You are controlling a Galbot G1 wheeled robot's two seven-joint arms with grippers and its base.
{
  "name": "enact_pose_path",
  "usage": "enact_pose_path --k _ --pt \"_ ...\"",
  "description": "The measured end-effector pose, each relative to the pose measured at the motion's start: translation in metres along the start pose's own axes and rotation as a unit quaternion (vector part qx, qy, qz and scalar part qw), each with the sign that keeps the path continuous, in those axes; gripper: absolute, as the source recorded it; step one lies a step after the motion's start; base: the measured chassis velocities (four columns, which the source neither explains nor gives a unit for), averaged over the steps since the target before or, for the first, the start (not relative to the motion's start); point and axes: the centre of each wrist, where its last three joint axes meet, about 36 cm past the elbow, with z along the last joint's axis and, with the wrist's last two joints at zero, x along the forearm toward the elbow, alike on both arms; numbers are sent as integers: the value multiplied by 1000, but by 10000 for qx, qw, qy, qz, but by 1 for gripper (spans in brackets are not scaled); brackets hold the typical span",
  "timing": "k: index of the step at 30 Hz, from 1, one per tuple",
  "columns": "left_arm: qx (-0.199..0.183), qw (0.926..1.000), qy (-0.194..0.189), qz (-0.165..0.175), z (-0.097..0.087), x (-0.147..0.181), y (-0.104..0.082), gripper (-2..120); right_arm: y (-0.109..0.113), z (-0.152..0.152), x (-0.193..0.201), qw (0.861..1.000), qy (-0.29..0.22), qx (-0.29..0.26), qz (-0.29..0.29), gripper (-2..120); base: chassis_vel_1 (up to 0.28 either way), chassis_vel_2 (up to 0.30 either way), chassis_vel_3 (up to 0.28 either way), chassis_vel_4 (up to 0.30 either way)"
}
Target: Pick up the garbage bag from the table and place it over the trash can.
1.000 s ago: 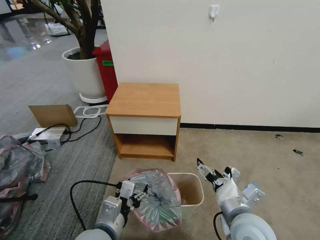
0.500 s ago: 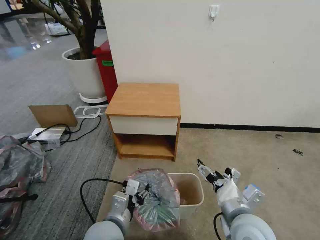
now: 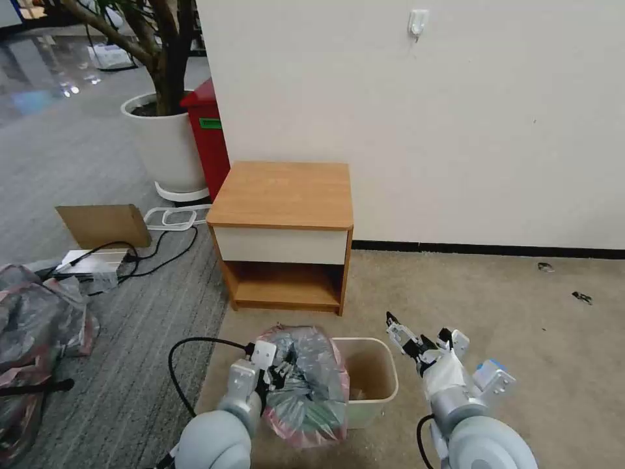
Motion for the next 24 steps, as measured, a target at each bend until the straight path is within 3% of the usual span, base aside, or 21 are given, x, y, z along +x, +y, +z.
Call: enact_pose_path --k 7,18,24 --pt "162 9997 205 28 0 -8 -3 40 -3 -3 -2 10000 -41 28 44 100 0 0 0 0" --pt "248 9989 393 -22 8 -7 -6 38 -6 -4 -4 10000 -54 40 73 100 0 0 0 0" --pt "274 9988 407 -25 10 -6 -7 27 -6 -4 -5 10000 -65 47 30 100 0 0 0 0"
